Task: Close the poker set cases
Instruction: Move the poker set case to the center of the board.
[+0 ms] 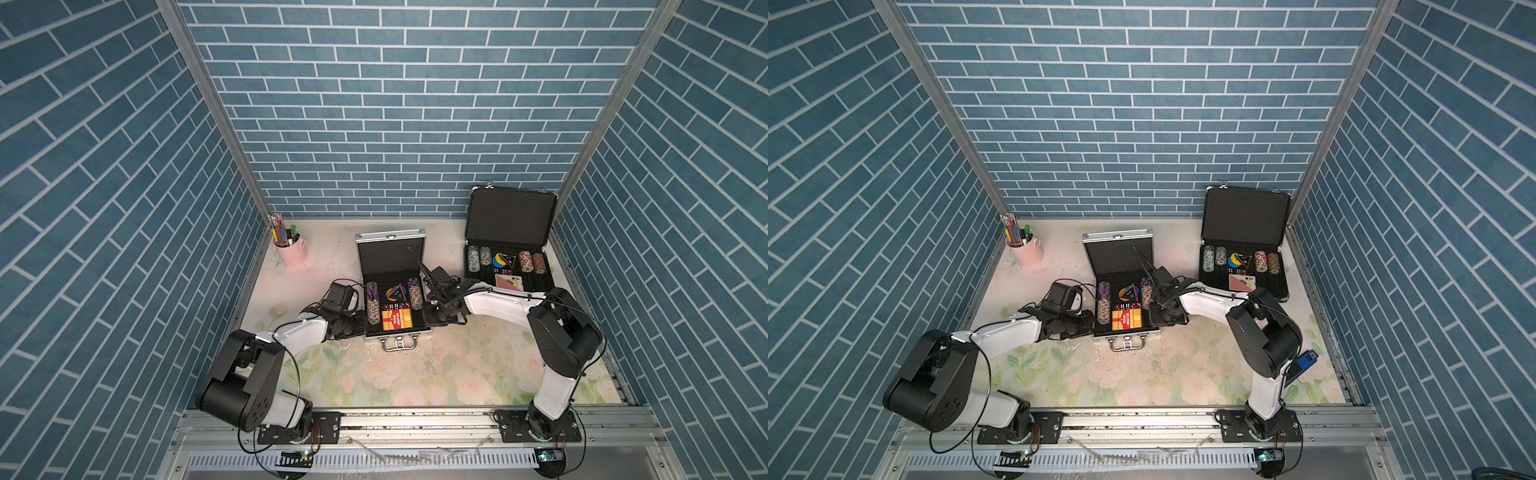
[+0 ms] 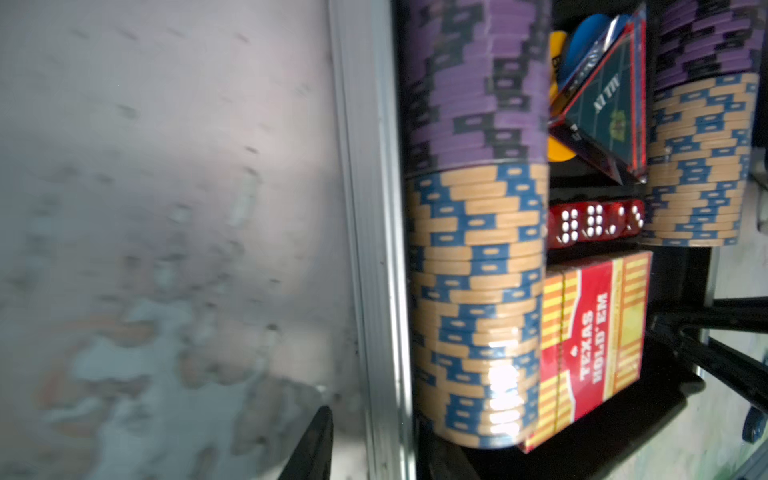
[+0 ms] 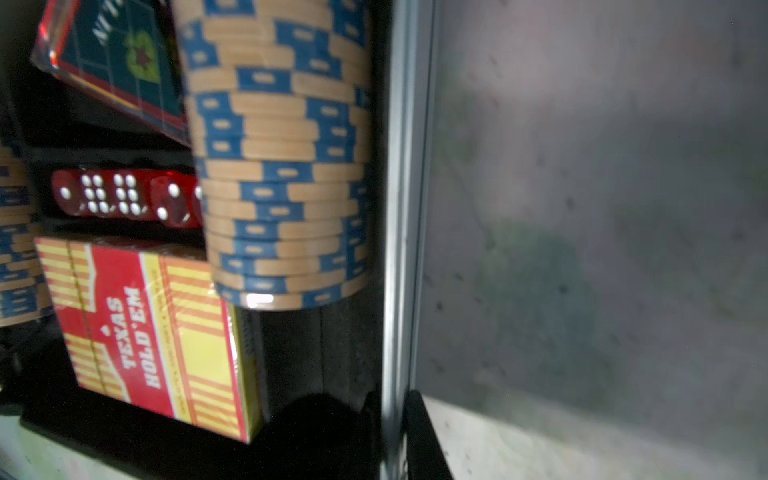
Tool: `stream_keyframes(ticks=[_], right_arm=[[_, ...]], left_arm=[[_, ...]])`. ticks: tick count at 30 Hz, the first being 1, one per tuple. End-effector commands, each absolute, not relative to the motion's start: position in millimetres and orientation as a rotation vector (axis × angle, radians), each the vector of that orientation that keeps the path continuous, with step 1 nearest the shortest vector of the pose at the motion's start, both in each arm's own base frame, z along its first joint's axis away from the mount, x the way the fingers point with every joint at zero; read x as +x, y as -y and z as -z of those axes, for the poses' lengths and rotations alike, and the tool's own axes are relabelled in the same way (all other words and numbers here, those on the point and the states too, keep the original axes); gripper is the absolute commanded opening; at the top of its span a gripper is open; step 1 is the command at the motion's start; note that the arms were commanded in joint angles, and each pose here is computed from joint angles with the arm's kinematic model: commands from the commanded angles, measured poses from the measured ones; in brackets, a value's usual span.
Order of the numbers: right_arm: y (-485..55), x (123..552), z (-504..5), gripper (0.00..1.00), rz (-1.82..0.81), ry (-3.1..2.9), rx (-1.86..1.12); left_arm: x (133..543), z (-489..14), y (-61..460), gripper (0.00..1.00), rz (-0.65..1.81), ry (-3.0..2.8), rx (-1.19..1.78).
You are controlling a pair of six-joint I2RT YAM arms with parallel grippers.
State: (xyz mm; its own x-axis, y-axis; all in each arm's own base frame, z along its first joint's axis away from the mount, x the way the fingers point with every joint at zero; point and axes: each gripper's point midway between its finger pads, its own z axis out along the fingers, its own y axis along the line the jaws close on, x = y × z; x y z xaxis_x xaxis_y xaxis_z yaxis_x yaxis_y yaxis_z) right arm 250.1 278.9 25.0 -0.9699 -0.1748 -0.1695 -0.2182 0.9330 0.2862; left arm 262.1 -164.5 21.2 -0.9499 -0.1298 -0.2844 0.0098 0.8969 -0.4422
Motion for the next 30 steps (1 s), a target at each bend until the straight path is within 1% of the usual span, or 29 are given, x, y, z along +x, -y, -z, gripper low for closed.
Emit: stream_keyframes(ticks=[1, 5, 14, 24, 26, 30], right_arm=[[-219.3, 182.0, 9.3, 0.11, -0.227, -3.229, -0.211], [-200.5, 161.2, 12.9, 0.11, -0.217, -3.25, -0.138], [-168.3, 139.2, 9.8, 0.1, -0.134, -3.256, -0.074], [-164.8, 136.7, 4.8, 0.1, -0.15, -3.242, -0.047], [-165.2, 139.6, -1.5, 0.14, -0.153, -3.228, -0.048], [-167.8, 148.7, -20.3, 0.26, -0.195, -3.176, -0.039]], left_arm=[[205.0, 19.4, 161.4, 0.36, 0.532, -2.986, -0.104], [190.1, 23.4, 174.5, 0.34, 0.522, -3.02, -0.045], [166.2, 17.1, 183.7, 0.31, 0.523, -3.054, 0.014], [153.6, 12.2, 188.8, 0.31, 0.519, -3.066, 0.052], [153.9, 7.8, 188.4, 0.34, 0.517, -3.06, 0.056], [158.0, -3.0, 185.8, 0.39, 0.5, -3.029, 0.057]])
